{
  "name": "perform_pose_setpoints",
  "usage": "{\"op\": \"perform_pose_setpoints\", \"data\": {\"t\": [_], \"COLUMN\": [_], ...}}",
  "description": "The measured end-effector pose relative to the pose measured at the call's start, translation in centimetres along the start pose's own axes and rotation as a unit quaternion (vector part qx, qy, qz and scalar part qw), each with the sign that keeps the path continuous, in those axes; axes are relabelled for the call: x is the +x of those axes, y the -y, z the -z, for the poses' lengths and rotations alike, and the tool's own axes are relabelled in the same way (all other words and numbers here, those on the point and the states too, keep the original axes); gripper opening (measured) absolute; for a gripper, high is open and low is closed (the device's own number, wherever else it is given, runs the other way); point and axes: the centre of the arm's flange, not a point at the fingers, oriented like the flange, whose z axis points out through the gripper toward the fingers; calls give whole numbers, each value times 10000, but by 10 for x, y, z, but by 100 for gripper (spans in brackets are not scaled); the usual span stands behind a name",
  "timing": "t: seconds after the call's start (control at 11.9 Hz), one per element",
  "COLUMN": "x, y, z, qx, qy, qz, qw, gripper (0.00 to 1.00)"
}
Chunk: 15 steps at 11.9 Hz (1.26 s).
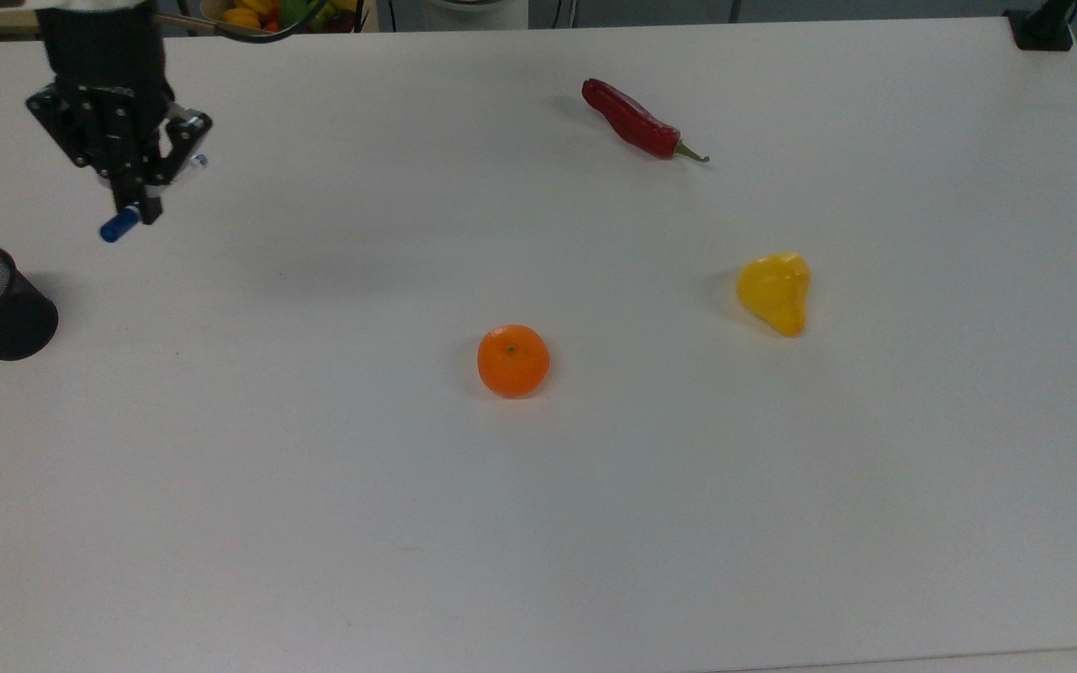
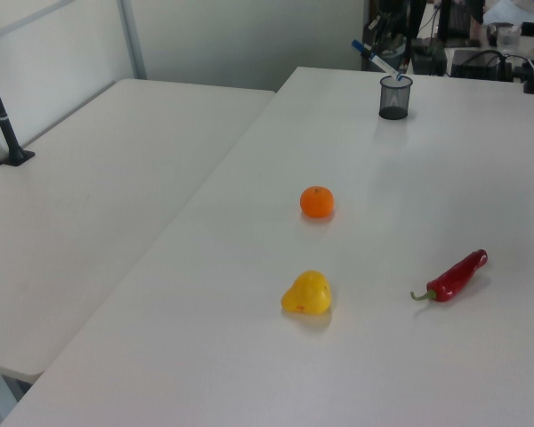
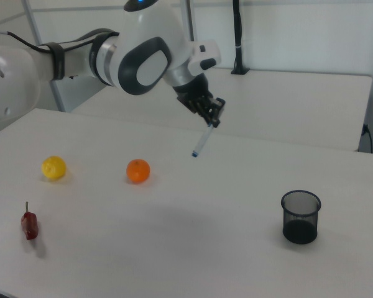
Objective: Place marker
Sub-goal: 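Lift the marker and carry it toward the black mesh pen cup, then lower the marker upright into the pen cup and release it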
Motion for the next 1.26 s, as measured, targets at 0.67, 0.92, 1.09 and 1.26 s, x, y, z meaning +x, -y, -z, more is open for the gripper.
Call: {"op": "perform_pose_setpoints", "data": {"t": [0.67, 0.92, 1.09, 1.26], "x": [4, 0, -5, -17], "y": [-101, -138, -166, -185], "z": [-16, -22, -24, -41], "qx": [-540, -739, -931, -1107], "qy": [-985, -1232, -1575, -1905], "qz": [-598, -799, -932, -1013], "qw": [9919, 9864, 9787, 9702], "gripper": [16, 16, 16, 16]}}
